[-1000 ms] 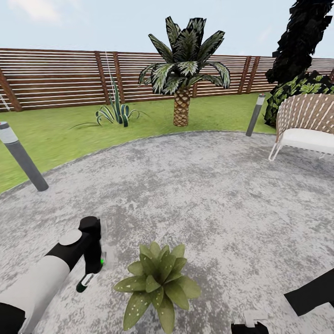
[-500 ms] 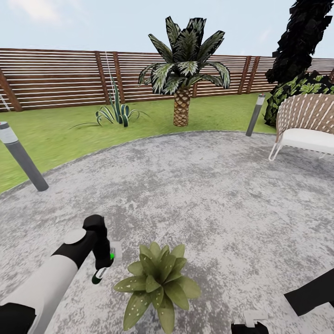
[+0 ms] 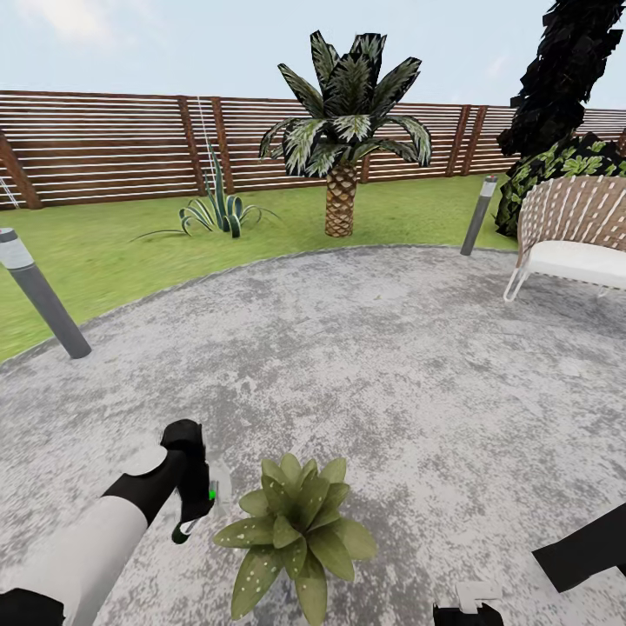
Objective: Pick up the pesticide atomizer in the garden and spray insectifuge to fully cover both potted plants in the garden.
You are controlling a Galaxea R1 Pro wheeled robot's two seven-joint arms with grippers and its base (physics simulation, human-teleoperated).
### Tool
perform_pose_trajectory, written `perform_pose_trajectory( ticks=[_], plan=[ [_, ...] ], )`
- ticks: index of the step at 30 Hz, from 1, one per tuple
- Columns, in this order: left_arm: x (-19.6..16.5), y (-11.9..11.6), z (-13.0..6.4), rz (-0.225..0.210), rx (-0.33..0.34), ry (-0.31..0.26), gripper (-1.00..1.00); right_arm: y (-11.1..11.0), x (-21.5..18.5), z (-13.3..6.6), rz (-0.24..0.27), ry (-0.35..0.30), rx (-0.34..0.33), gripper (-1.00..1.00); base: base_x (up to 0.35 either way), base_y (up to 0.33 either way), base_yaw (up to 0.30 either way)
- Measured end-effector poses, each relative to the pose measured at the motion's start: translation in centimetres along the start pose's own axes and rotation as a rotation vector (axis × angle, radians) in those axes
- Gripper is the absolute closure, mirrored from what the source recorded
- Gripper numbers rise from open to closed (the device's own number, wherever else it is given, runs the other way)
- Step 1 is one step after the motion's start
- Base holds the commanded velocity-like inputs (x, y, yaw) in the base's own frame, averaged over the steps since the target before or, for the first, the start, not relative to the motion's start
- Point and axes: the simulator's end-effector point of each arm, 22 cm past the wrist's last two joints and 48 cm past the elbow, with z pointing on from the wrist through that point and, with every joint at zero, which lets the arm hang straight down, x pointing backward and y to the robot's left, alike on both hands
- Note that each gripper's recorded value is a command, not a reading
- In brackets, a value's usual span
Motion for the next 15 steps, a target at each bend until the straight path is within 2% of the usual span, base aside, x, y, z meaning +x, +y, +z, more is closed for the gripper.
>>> perform_pose_trajectory(
  ticks=[4, 6, 8, 10, 11, 13, 15],
  plan=[
    [-2.9, -1.0, -0.3, 0.030, 0.015, -0.033, 1.00, 0.0, 0.0, 0.0, 0.000, 0.000, 0.000, -1.00, 0.000, 0.000, 0.000],
    [-4.8, -2.7, -0.8, 0.058, 0.072, -0.047, 1.00, 0.0, 0.0, 0.0, 0.000, 0.000, 0.000, -1.00, 0.000, 0.000, 0.000],
    [-5.2, -4.2, -1.0, 0.089, 0.122, -0.019, 1.00, 0.0, 0.0, 0.0, 0.000, 0.000, 0.000, -1.00, 0.000, 0.000, 0.000],
    [-4.2, -3.9, -1.0, 0.119, 0.093, 0.062, 1.00, 0.0, 0.0, 0.0, 0.000, 0.000, 0.000, -1.00, 0.000, 0.000, 0.000],
    [-3.9, -3.5, -1.1, 0.126, 0.079, 0.082, 1.00, 0.0, 0.0, 0.0, 0.000, 0.000, 0.000, -1.00, 0.000, 0.000, 0.000],
    [-4.0, -2.3, -2.0, 0.133, 0.045, 0.095, 1.00, 0.0, 0.0, 0.0, 0.000, 0.000, 0.000, -1.00, 0.000, 0.000, 0.000],
    [-4.6, -0.1, -4.3, 0.132, -0.008, 0.090, 1.00, 0.0, 0.0, 0.0, 0.000, 0.000, 0.000, -1.00, 0.000, 0.000, 0.000]
  ],
)
